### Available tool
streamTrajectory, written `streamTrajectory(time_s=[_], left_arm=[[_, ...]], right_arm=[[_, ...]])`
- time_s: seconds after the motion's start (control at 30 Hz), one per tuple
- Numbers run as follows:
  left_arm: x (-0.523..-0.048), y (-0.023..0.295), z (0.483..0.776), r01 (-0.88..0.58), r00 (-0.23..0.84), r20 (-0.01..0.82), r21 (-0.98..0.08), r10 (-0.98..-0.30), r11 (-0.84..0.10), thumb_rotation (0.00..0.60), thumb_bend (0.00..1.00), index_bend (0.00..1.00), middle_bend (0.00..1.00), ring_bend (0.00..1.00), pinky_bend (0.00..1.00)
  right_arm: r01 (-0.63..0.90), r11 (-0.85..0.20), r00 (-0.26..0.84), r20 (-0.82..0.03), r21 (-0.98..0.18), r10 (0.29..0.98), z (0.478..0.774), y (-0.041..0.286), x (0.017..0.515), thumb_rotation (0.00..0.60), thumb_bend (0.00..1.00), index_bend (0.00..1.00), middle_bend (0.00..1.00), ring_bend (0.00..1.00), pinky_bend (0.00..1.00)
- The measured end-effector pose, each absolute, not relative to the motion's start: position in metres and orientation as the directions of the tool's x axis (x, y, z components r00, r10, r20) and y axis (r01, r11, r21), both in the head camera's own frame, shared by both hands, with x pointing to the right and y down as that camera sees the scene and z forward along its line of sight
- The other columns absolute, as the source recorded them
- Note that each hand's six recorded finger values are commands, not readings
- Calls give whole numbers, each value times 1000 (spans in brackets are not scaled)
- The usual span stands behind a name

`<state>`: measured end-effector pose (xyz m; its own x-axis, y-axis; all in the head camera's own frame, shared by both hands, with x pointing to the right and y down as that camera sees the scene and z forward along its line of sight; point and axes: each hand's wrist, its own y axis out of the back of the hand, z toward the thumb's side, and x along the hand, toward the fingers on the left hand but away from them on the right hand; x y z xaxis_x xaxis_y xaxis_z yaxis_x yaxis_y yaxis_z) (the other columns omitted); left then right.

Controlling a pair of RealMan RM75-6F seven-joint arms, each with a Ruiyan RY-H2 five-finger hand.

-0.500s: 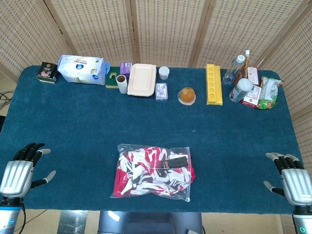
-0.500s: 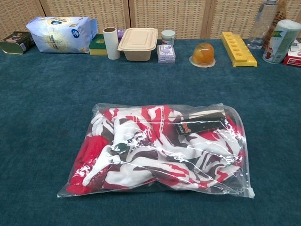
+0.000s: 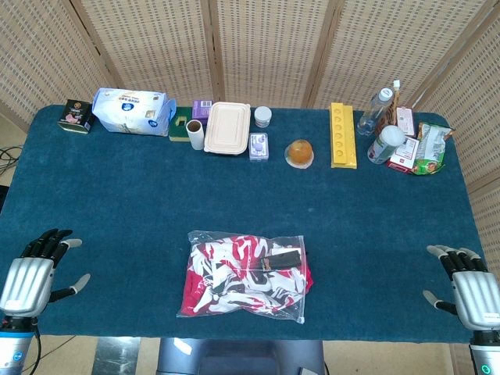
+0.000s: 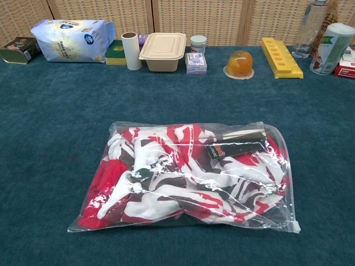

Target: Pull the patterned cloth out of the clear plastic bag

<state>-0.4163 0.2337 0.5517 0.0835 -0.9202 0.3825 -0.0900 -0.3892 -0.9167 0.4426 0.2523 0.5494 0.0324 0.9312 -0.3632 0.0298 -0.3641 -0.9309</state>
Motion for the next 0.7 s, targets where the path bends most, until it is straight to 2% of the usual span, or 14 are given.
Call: streamTrajectory(time_s=[0.27,0.57,0.7], left_arm=[[-407,229,559,-107,135,412,-898,-901,-427,600,162,311,216,151,236],[-374,218,566,-112,260,448,-866,-855,-488,600,124,311,216,151,236],[-347,215,571,-115,346,471,-837,-811,-535,600,112,311,216,151,237]], right_arm=[[23,-358,32,-358,-933,933,546,253,440,600,65,240,277,274,203],[23,-359,34,-358,-933,933,546,255,438,600,65,240,277,275,203],[24,-361,40,-360,-932,932,547,256,436,600,65,240,277,274,203]])
